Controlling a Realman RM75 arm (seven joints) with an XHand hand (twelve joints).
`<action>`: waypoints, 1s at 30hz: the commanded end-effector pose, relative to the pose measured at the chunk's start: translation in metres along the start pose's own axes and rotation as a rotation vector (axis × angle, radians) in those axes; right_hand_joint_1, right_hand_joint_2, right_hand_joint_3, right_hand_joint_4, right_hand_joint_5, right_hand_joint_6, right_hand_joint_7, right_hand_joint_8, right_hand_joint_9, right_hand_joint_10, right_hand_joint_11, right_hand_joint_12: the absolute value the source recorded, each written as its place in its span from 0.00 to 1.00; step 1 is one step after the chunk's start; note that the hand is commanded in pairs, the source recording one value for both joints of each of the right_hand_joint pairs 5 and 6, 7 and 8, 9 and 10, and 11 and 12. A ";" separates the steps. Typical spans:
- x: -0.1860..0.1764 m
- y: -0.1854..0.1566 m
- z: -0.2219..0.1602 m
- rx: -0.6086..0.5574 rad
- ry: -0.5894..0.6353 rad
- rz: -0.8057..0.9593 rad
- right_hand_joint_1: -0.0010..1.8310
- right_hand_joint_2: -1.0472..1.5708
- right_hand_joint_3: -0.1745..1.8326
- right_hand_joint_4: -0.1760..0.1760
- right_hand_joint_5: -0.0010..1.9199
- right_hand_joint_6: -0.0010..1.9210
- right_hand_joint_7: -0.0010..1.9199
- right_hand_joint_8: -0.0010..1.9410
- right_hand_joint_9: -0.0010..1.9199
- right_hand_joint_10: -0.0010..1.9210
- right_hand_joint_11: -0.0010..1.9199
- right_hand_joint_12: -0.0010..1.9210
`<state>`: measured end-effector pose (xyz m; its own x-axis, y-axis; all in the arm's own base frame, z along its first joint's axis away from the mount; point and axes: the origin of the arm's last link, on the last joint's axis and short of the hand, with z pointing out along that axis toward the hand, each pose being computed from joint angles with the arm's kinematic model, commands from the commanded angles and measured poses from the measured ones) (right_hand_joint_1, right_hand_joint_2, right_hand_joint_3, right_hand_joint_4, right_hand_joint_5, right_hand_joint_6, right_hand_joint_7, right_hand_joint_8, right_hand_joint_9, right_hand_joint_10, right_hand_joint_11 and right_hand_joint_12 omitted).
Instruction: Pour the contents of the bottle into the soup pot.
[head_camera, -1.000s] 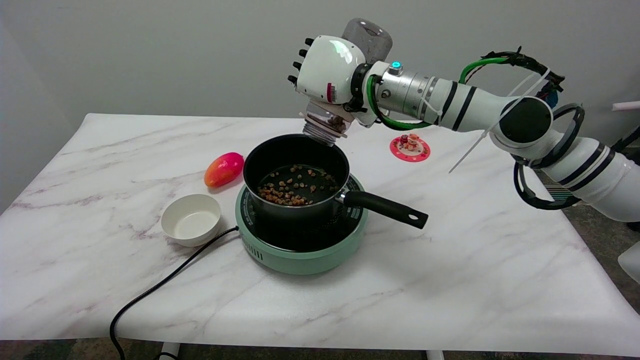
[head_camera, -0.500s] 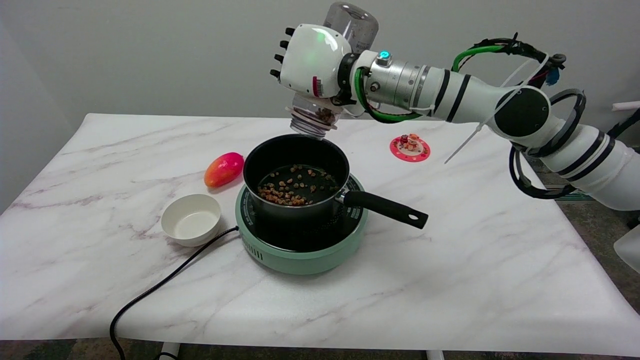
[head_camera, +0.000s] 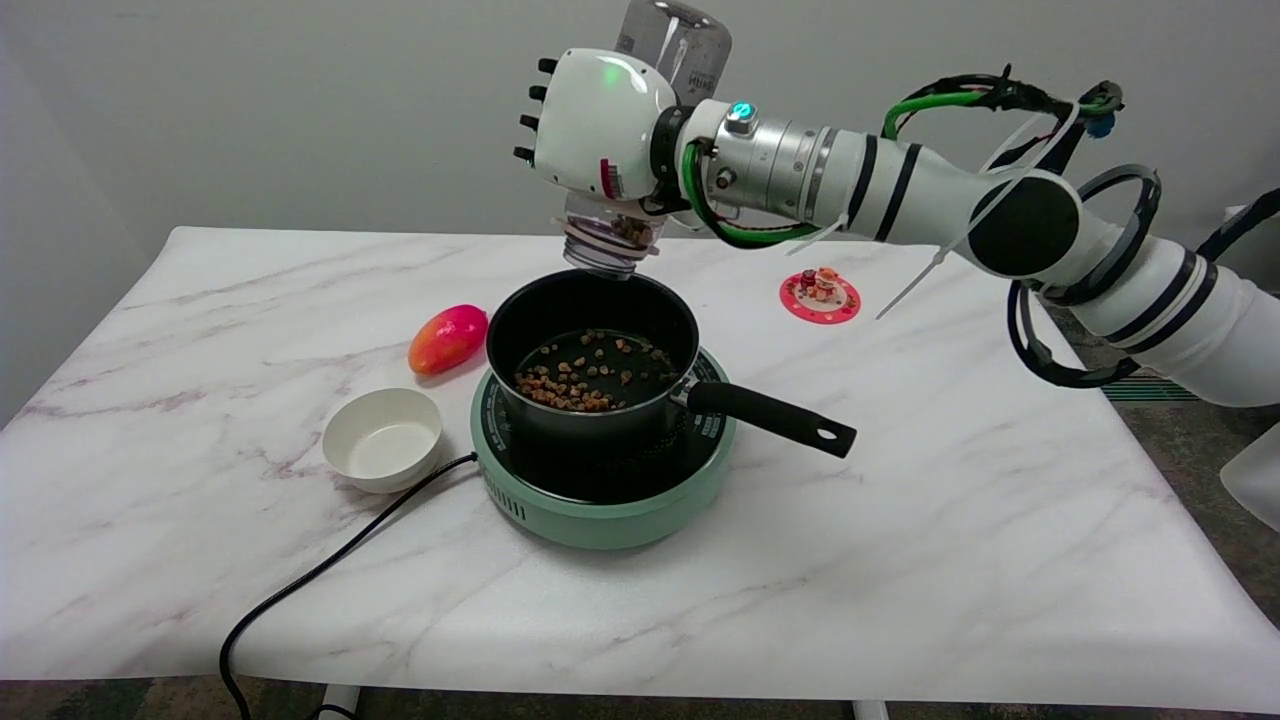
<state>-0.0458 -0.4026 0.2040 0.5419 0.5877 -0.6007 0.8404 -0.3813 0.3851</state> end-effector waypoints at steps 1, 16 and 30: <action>-0.014 -0.012 0.005 0.008 -0.047 -0.003 0.81 0.81 0.44 0.50 1.00 1.00 1.00 0.99 0.80 0.80 0.65 0.65; -0.006 -0.010 -0.003 0.009 -0.054 -0.105 0.79 0.84 0.41 0.50 1.00 1.00 1.00 0.99 0.80 0.80 0.66 0.66; -0.022 0.002 -0.017 -0.123 -0.034 0.197 0.79 0.85 0.39 0.50 1.00 1.00 1.00 0.99 0.80 0.80 0.66 0.65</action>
<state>-0.0595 -0.4029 0.2080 0.4892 0.5715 -0.6589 0.8717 -0.3450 0.3480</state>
